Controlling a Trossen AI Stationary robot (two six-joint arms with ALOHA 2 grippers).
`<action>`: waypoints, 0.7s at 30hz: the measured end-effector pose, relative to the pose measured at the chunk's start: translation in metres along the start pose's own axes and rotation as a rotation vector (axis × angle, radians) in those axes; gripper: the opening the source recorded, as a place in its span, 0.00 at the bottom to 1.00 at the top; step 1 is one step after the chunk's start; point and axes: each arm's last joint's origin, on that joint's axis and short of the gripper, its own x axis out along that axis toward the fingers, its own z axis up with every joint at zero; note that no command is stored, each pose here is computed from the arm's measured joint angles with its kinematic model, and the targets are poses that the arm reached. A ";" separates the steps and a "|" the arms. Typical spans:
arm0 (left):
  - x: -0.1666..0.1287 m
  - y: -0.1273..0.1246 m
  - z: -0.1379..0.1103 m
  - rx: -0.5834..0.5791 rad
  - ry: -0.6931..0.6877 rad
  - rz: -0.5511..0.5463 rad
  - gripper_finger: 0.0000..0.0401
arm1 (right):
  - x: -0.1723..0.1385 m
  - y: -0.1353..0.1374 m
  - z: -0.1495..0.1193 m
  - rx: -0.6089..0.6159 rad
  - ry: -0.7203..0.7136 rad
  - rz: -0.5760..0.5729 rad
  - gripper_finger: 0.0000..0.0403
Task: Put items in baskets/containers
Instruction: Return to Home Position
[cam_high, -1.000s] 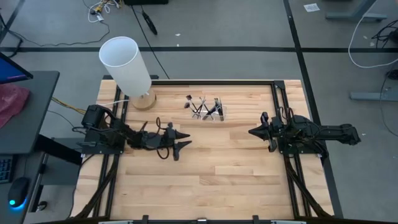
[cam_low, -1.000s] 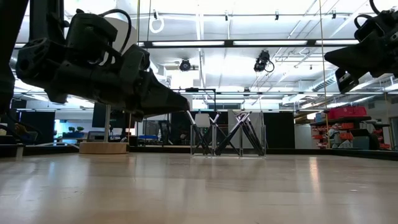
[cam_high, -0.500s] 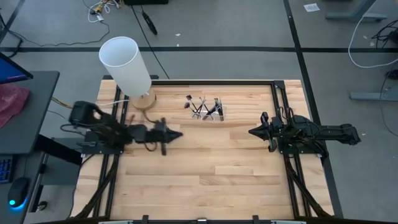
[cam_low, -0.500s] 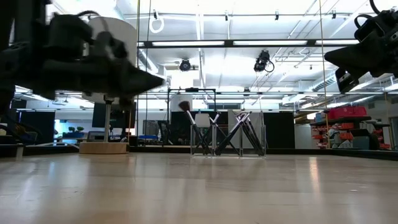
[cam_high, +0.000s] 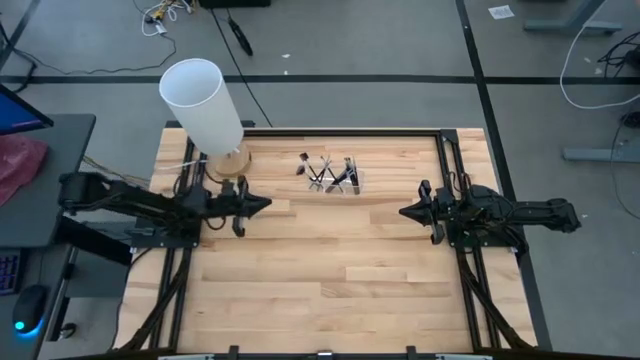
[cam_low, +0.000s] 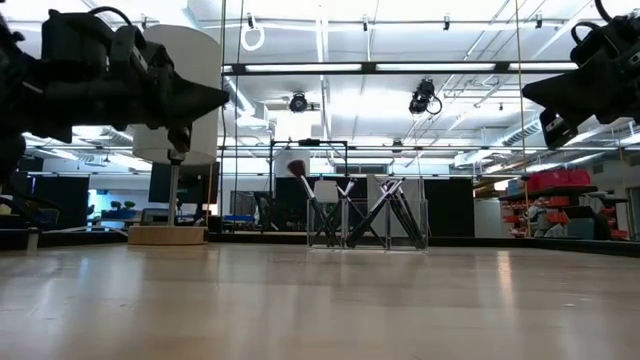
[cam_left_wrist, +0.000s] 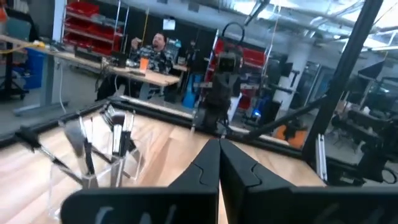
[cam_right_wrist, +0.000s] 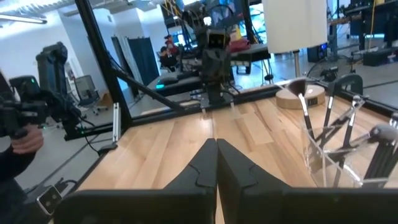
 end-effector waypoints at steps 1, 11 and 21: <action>-0.001 0.001 0.002 0.004 -0.005 -0.001 0.00 | 0.000 0.000 0.000 0.000 0.005 -0.002 0.01; -0.023 0.000 0.015 0.042 0.027 0.021 0.00 | 0.000 0.000 0.000 0.000 0.002 -0.001 0.01; -0.053 -0.002 0.022 0.068 0.016 0.019 0.00 | 0.000 0.000 0.000 0.000 0.003 -0.001 0.01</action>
